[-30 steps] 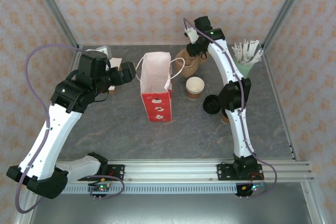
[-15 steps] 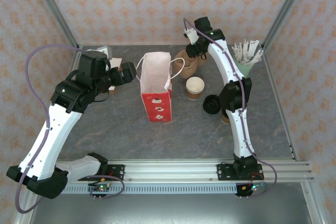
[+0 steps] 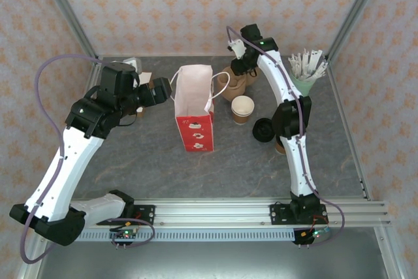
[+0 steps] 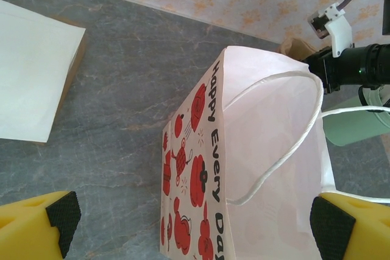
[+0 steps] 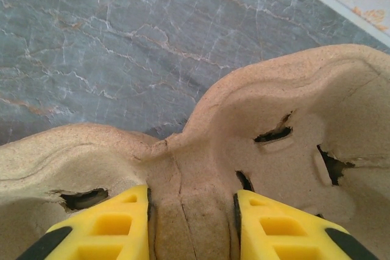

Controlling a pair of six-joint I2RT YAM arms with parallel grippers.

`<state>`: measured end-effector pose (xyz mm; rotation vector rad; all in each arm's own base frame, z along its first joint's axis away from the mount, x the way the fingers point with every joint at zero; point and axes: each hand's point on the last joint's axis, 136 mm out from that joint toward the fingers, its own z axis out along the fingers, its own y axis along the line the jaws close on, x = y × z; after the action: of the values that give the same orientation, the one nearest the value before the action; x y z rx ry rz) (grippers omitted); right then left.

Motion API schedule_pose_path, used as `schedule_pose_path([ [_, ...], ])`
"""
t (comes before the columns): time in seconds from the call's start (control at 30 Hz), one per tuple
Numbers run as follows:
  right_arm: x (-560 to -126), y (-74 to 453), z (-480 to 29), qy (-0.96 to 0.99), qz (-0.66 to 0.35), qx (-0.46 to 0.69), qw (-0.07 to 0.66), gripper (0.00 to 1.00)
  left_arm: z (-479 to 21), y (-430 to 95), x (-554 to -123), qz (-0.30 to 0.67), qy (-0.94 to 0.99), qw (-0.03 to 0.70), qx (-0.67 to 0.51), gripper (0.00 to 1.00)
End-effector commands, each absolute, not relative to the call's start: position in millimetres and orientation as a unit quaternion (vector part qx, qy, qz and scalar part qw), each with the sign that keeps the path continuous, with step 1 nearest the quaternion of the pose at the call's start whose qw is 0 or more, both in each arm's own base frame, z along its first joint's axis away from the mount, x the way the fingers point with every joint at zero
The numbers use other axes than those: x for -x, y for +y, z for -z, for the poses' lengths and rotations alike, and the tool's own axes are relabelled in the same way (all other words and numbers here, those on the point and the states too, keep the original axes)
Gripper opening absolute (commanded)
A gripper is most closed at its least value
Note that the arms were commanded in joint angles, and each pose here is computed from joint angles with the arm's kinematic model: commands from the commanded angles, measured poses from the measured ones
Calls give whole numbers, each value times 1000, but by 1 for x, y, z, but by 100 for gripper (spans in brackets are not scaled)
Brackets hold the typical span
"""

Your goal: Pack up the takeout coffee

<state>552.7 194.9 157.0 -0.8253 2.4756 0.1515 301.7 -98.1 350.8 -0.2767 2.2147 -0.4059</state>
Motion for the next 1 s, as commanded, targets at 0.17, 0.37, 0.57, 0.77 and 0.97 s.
schedule_pose_path([
  [0.17,-555,191,-155,907,-37,328,261,32,-363,-96,-304,167,878,434,111,100],
  [0.37,-557,192,-169,901,-37,332,276,32,-363,-97,-305,168,879,432,110,100],
  [0.57,-556,192,-184,897,-37,333,289,34,-361,-97,-305,167,880,430,111,100],
  [0.77,-554,190,-191,894,-32,338,292,40,-360,-97,-305,168,881,429,111,100],
  [0.97,-549,188,-186,895,-25,346,279,41,-360,-97,-304,167,880,430,110,100],
])
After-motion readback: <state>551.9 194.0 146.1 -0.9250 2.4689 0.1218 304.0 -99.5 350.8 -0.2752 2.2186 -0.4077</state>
